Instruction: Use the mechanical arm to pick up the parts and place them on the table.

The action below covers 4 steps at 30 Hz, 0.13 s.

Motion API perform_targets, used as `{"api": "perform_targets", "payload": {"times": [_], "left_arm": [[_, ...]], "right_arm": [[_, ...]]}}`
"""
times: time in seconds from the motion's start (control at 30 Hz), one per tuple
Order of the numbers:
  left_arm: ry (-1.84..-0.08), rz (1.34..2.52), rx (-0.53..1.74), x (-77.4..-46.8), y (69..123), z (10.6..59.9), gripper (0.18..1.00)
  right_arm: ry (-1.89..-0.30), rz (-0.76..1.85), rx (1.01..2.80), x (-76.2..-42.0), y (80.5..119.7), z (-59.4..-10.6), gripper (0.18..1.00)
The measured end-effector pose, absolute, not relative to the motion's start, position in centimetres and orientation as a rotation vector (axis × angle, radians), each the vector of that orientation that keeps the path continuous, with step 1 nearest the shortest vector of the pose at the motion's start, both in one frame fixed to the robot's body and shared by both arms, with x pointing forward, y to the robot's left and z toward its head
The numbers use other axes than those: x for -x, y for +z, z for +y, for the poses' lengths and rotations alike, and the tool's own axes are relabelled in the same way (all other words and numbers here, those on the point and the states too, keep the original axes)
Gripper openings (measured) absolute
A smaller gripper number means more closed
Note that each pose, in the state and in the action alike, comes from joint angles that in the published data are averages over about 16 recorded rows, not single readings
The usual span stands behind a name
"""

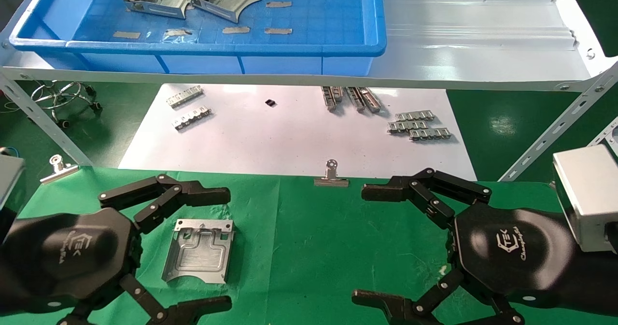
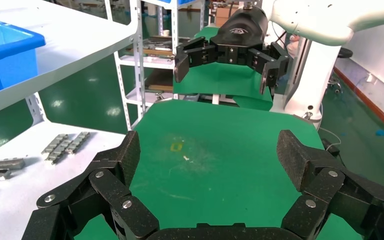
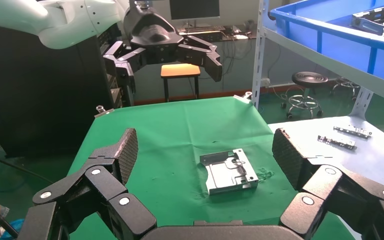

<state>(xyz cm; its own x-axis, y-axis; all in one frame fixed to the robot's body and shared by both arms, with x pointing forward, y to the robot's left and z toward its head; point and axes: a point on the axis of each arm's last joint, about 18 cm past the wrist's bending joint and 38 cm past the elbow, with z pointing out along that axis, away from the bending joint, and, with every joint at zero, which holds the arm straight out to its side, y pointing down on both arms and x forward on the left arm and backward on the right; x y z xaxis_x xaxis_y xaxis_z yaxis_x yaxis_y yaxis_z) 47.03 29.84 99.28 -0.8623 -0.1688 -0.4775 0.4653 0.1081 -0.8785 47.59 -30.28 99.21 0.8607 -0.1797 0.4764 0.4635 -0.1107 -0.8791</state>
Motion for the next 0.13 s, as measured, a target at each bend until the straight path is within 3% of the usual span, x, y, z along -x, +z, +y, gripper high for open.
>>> {"api": "perform_targets", "payload": {"times": [0.13], "left_arm": [[-1.803, 1.927, -0.286, -47.13, 99.27, 29.87, 1.001]], "right_arm": [[-0.552, -0.228, 1.594, -47.59, 99.21, -30.28, 1.001]]}}
